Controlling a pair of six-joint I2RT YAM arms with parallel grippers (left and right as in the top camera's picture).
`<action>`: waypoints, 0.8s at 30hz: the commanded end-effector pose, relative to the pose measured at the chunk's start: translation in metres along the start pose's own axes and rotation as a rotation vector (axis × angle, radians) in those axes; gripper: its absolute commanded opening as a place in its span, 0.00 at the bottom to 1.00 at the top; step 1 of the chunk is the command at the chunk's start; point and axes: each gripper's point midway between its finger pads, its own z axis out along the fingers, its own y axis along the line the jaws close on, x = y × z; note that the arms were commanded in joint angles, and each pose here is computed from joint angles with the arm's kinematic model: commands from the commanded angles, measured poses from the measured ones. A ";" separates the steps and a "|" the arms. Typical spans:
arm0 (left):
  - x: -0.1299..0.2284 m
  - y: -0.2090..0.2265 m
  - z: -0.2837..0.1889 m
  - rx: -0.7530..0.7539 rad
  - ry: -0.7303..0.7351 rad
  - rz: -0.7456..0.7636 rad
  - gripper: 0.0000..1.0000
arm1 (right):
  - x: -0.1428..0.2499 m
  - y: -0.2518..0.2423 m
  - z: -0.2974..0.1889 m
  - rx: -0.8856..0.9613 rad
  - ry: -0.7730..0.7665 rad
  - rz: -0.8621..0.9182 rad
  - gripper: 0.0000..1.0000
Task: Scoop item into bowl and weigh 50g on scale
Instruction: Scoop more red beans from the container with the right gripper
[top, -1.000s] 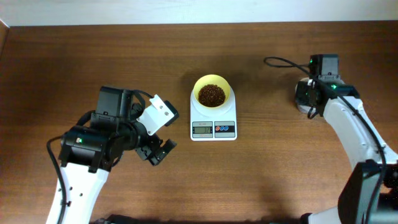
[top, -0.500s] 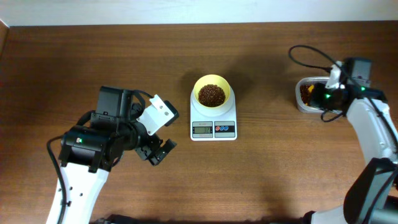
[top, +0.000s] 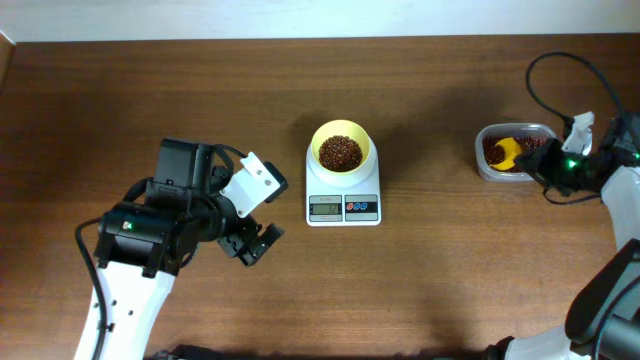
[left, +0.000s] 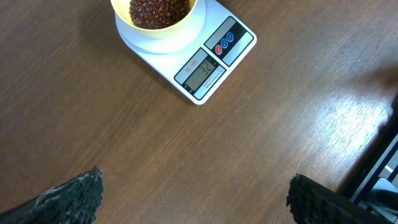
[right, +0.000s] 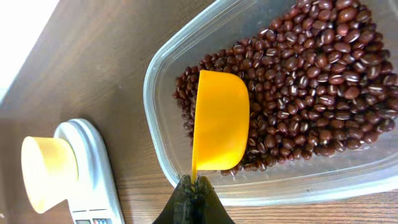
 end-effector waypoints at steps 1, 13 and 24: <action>-0.007 0.001 -0.006 -0.004 -0.028 0.016 0.99 | -0.001 0.004 -0.004 -0.069 0.000 0.023 0.04; -0.007 0.001 -0.006 -0.004 -0.028 0.016 0.99 | 0.000 0.034 -0.014 -0.278 0.011 0.034 0.04; -0.007 0.001 -0.006 -0.004 -0.028 0.016 0.99 | 0.007 0.086 -0.036 -0.599 0.057 0.025 0.04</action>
